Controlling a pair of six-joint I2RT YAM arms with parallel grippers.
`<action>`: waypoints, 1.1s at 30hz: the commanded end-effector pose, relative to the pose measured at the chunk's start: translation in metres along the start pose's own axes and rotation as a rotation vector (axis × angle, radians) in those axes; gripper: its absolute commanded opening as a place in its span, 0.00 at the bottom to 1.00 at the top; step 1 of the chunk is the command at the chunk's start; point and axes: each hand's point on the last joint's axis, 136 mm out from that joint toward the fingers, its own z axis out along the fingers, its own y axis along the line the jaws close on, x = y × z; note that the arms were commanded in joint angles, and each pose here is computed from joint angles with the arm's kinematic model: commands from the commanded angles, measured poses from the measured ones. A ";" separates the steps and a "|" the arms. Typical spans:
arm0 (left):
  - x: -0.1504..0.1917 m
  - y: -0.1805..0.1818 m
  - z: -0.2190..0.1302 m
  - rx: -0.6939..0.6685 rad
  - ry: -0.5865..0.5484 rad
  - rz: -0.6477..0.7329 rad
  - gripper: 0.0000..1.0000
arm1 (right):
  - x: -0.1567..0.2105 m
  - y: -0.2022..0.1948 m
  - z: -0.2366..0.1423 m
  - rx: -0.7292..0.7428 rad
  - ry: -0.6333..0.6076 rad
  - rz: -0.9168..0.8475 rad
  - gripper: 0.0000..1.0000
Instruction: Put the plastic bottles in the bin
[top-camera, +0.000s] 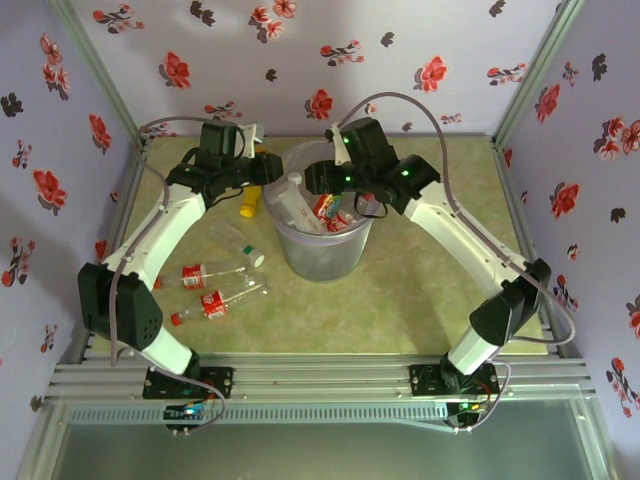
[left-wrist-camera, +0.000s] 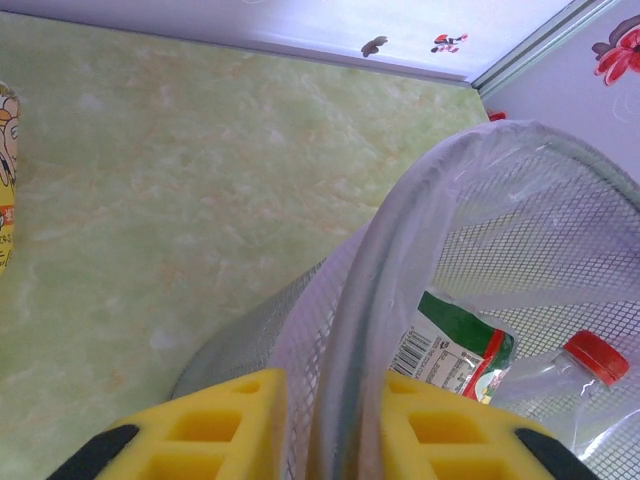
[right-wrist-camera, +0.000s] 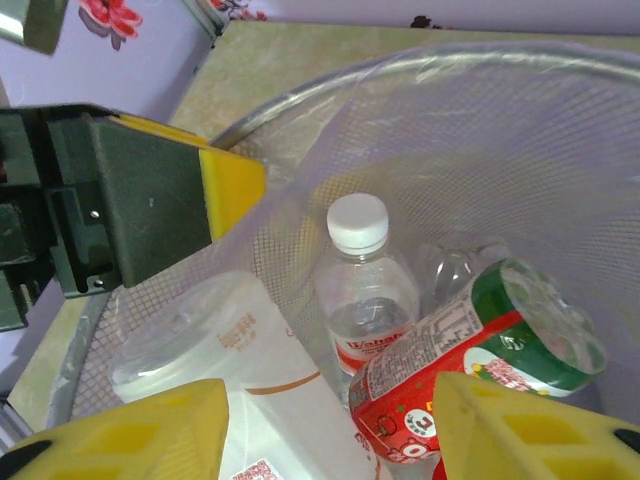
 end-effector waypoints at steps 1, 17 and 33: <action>-0.005 -0.005 -0.010 0.015 -0.026 0.002 0.27 | 0.024 0.009 0.020 -0.018 0.102 -0.013 0.55; -0.009 -0.008 -0.012 0.032 -0.048 -0.027 0.26 | 0.089 0.005 0.073 -0.014 0.284 0.012 0.50; -0.016 -0.023 -0.015 0.025 -0.081 -0.005 0.26 | -0.015 -0.008 -0.039 0.082 -0.065 -0.042 0.73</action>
